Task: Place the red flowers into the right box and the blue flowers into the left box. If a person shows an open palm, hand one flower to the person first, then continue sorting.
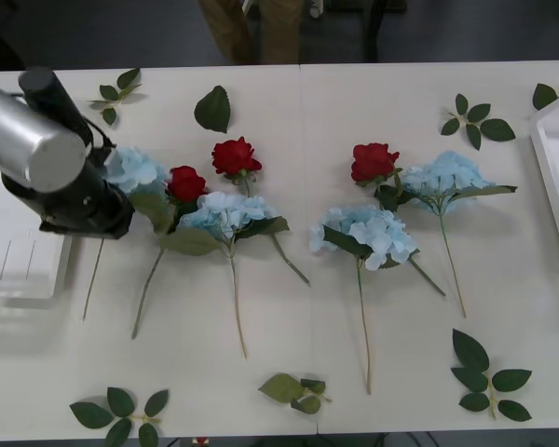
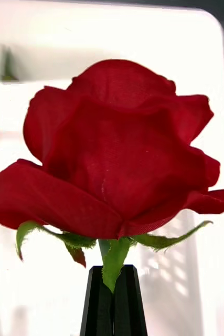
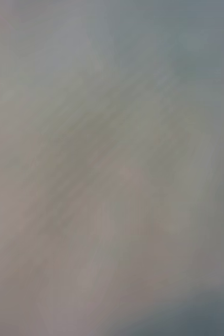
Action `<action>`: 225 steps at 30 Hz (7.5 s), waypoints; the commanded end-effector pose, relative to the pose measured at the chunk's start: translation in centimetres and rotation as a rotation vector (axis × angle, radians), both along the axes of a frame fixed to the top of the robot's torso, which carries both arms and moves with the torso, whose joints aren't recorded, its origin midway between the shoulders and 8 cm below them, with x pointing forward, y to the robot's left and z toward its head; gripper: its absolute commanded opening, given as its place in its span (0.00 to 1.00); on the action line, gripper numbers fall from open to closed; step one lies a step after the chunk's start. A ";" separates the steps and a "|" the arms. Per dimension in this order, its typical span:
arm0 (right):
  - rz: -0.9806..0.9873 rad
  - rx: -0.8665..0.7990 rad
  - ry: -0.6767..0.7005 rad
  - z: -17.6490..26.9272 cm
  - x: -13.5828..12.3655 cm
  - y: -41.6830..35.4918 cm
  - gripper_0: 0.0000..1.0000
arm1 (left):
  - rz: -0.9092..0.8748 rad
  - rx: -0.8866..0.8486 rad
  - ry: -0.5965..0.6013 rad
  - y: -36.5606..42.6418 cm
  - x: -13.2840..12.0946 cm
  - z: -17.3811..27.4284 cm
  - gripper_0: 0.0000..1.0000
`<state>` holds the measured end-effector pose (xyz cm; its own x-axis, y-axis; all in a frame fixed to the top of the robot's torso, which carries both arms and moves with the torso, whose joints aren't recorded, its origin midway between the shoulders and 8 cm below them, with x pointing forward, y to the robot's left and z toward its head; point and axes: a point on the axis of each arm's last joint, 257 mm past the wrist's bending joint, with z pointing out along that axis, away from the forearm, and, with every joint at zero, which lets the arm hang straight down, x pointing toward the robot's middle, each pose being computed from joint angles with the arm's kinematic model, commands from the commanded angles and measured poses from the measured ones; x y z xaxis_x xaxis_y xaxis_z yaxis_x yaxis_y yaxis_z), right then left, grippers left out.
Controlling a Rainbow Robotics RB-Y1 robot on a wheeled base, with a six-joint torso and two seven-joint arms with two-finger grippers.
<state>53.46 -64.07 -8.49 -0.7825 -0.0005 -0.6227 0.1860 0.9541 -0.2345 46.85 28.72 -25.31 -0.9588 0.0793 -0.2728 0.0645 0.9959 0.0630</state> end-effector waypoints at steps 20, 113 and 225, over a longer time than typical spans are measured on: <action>-0.124 -0.146 -0.040 -9.1 3.8 -0.4 0.14 | 0.055 0.019 -0.084 21.4 4.0 13.0 0.00; 0.562 0.323 -0.057 -21.7 0.9 36.8 0.64 | -0.119 0.113 -0.055 -3.8 4.3 -6.6 0.93; 0.708 0.632 0.059 -6.8 -0.8 32.2 0.81 | -0.965 -1.141 -0.905 -36.9 3.3 22.7 0.00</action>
